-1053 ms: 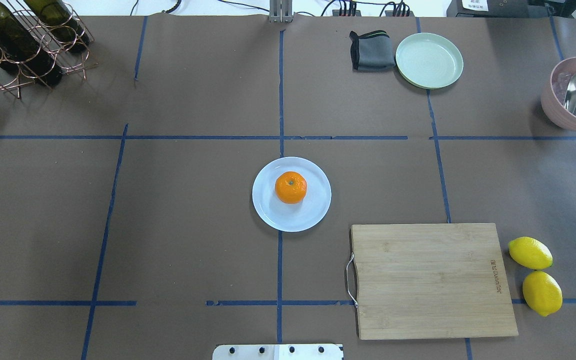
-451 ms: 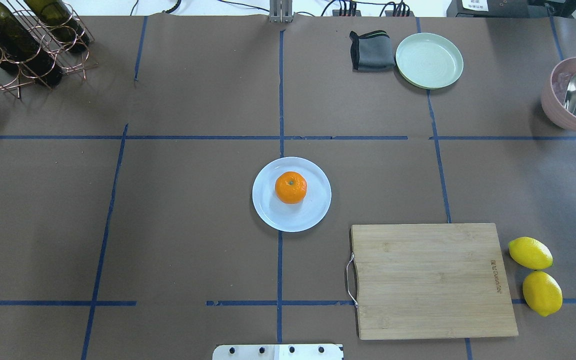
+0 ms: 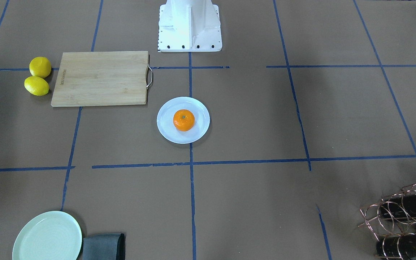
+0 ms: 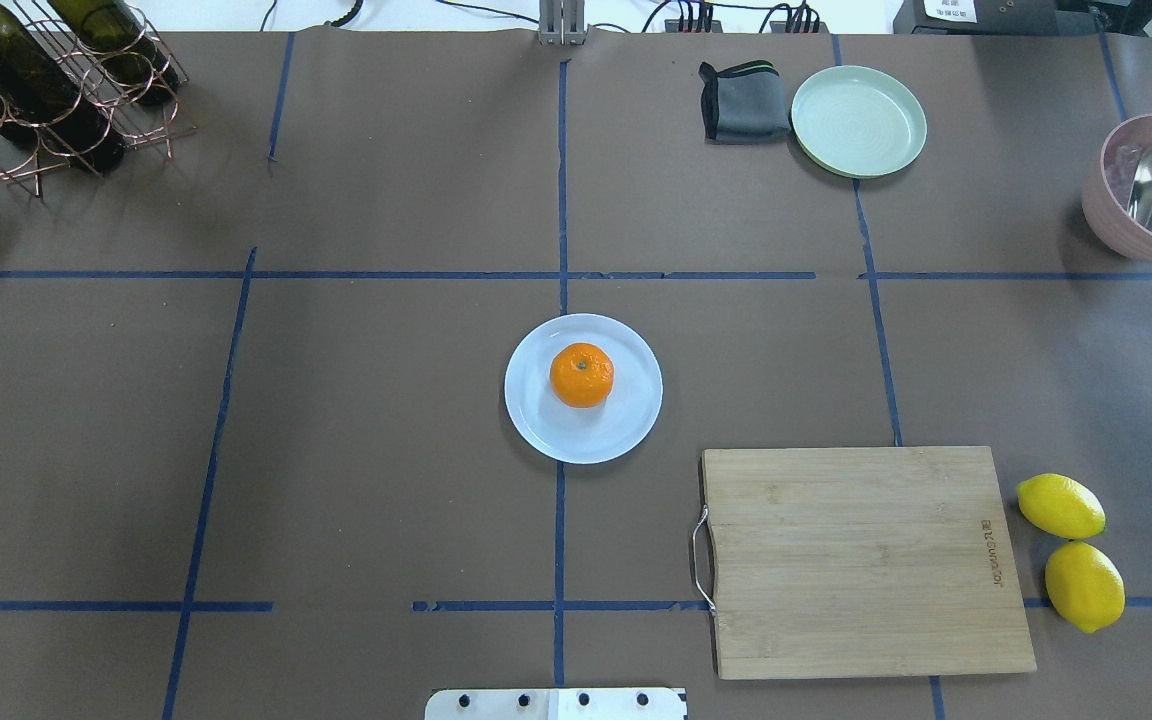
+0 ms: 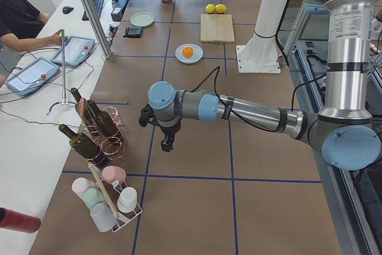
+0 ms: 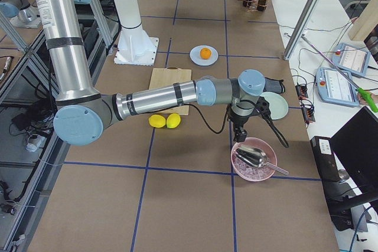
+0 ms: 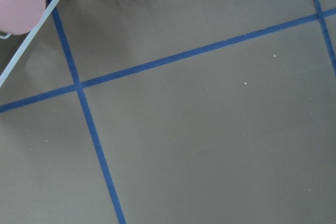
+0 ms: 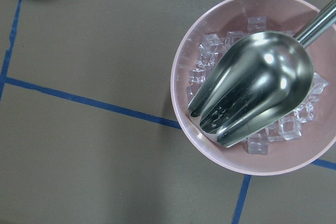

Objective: Pick orange to plate

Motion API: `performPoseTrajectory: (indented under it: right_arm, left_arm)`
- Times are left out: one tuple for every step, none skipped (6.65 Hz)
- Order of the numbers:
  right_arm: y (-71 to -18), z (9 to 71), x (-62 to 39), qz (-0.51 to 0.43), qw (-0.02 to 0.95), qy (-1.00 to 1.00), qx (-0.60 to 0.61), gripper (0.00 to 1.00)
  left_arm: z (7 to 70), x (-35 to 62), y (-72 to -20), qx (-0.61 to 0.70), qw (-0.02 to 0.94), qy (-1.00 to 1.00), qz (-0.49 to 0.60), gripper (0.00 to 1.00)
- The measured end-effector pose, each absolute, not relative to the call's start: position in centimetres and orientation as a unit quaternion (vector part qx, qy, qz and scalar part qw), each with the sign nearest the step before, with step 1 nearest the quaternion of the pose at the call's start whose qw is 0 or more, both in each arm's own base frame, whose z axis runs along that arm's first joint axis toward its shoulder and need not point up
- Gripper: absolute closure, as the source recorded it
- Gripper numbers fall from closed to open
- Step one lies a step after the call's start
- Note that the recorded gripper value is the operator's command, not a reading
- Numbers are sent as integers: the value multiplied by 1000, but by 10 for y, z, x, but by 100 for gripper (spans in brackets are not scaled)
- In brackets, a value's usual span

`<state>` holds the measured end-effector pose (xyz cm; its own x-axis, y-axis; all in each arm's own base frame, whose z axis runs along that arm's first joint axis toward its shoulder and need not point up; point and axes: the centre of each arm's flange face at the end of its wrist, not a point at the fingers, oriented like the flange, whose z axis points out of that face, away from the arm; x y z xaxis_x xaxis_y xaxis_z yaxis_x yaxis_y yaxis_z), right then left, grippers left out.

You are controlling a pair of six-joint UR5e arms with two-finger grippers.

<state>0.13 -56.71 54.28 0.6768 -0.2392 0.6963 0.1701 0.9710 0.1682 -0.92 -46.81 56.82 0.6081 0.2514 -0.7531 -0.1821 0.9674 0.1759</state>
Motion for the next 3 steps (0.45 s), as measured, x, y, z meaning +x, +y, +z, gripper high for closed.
performPoseTrajectory:
  right_arm:
    - [-567, 544, -1, -113, 914, -388, 43, 0]
    - [-566, 544, -5, -116, 913, -390, 41, 0]
    - [-566, 544, -9, -119, 912, -390, 40, 0]
  left_arm:
    - [573, -17, -465, 37, 898, 425, 110, 0]
    - [579, -32, -462, 34, 900, 425, 92, 0]
    - [588, -49, -460, 29, 902, 425, 70, 0]
